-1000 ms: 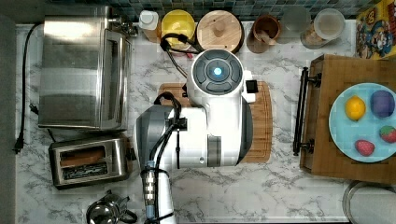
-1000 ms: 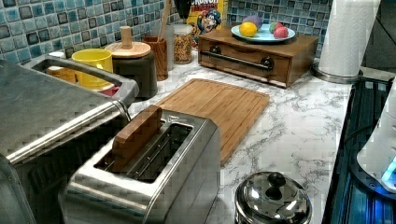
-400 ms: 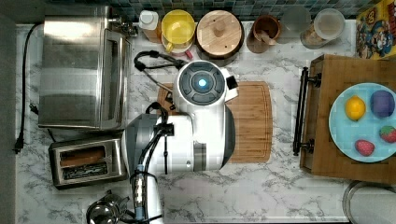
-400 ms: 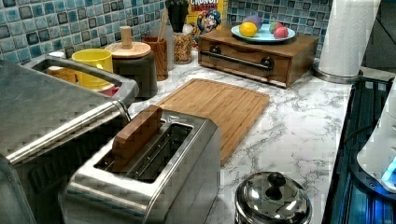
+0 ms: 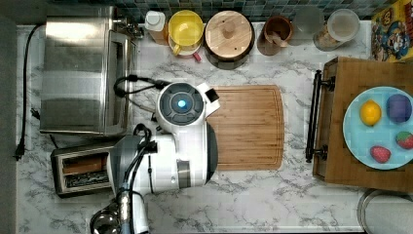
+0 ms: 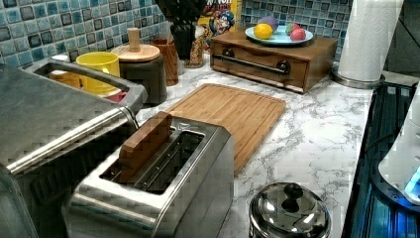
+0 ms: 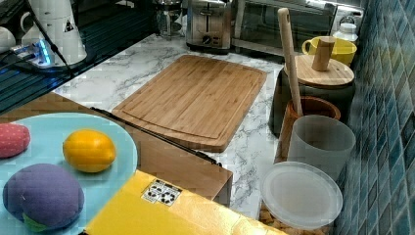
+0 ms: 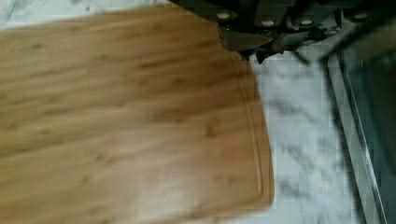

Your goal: Turn on the toaster.

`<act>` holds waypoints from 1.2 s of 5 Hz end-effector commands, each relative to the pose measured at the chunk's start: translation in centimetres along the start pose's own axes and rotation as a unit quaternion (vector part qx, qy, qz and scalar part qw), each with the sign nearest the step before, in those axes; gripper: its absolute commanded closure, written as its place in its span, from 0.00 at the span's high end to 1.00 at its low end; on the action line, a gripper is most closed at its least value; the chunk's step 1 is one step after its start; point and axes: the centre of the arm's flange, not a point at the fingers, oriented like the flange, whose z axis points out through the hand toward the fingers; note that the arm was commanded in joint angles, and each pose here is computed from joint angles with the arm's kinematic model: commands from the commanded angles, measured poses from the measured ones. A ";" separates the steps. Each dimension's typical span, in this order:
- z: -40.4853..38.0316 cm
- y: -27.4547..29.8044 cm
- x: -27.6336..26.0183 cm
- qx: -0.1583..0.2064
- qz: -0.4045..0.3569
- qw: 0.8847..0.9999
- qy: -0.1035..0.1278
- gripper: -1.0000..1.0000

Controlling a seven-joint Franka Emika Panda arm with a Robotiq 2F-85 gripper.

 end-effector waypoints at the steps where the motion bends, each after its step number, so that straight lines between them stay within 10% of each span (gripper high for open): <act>1: 0.2 -1.4 -6.7 0.050 -0.131 0.990 -0.006 0.00; 3: 4.0 -2.4 -7.4 0.054 -0.176 0.982 -0.046 0.00; 6: 4.7 -4.2 -8.5 0.098 -0.191 0.977 -0.017 0.00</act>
